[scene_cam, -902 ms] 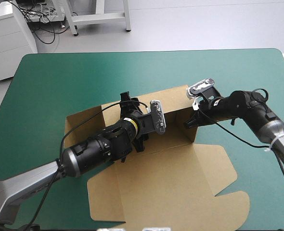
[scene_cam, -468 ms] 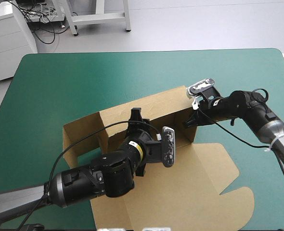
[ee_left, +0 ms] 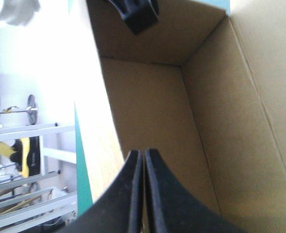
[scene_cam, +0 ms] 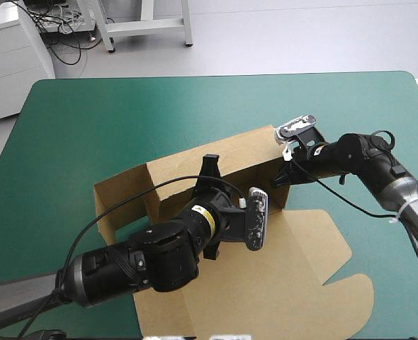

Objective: Fold the box

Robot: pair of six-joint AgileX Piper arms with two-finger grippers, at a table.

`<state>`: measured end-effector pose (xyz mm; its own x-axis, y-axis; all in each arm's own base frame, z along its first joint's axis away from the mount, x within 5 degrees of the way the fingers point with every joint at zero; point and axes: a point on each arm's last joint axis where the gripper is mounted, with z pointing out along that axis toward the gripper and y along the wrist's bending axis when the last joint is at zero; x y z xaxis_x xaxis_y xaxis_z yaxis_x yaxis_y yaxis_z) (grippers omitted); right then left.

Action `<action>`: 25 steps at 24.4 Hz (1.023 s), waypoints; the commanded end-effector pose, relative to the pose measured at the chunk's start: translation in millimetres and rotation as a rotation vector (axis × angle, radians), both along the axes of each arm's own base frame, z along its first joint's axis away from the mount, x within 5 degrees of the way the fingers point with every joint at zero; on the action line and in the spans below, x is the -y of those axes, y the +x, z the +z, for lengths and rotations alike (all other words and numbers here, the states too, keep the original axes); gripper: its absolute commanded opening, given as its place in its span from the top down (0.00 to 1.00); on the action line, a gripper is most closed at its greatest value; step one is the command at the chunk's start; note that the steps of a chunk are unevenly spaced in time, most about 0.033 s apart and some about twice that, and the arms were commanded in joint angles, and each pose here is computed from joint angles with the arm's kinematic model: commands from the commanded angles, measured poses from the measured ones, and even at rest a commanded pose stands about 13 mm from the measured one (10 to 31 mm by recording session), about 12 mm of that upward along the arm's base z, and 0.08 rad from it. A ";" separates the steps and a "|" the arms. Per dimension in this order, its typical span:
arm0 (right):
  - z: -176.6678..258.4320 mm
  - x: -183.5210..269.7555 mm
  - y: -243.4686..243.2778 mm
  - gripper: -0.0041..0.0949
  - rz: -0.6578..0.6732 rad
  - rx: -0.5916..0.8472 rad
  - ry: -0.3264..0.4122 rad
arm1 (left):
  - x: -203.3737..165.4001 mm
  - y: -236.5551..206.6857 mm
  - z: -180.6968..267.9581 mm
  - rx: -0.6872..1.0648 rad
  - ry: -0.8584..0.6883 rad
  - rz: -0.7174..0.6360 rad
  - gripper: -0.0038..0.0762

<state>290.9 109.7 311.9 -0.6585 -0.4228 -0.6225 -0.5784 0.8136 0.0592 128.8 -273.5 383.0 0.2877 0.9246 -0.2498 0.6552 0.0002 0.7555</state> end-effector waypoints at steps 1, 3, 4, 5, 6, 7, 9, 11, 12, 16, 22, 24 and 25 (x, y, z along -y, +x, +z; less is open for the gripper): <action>22.3 -0.6 -1.4 0.98 -0.025 0.096 0.057 | -12.3 4.5 48.2 -0.025 -0.171 -0.012 0.96; 22.0 -0.4 -1.7 0.98 -0.025 0.092 0.054 | -20.7 13.6 63.1 -0.109 -0.231 -0.003 0.96; 21.9 -0.3 -1.6 0.98 -0.026 0.092 0.053 | -25.8 18.6 68.4 -0.140 -0.248 0.008 0.96; 21.7 -0.2 -1.8 0.98 -0.025 0.090 0.051 | -31.0 23.7 73.1 -0.180 -0.275 0.024 0.96; 21.6 0.0 -1.8 0.98 -0.024 0.090 0.048 | -41.6 34.2 80.0 -0.208 -0.308 0.075 0.96; 21.5 0.1 -1.9 0.98 -0.023 0.089 0.045 | -48.8 40.8 83.6 -0.234 -0.332 0.110 0.96; 21.5 0.1 -1.9 0.98 -0.025 0.088 0.046 | -69.0 58.5 89.9 -0.266 -0.371 0.208 0.96; 21.3 0.1 -2.0 0.98 -0.025 0.086 0.046 | -88.9 75.6 92.6 -0.287 -0.415 0.309 0.96; 21.9 0.3 -2.4 0.98 -0.026 0.087 0.047 | -98.1 83.3 93.1 -0.298 -0.443 0.356 0.96; 24.7 1.1 -4.0 0.98 -0.024 0.097 0.042 | -137.5 109.4 92.0 -0.327 -0.545 0.566 0.96; 46.1 17.5 -11.8 0.98 -0.141 0.087 -0.064 | -184.7 122.0 102.1 -0.265 -0.688 0.749 0.96; 53.9 23.3 -14.4 0.98 -0.179 0.058 -0.114 | -194.3 120.1 107.7 -0.233 -0.743 0.778 0.96; 58.1 25.8 -15.5 0.98 -0.202 0.046 -0.129 | -198.1 118.9 110.3 -0.216 -0.761 0.786 0.96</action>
<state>282.7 89.4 339.1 -0.7406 -0.3978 -0.5415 -0.4470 0.8934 -0.0449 259.9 -83.9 468.4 -0.5196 0.4827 -0.7050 0.4463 0.8569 0.2578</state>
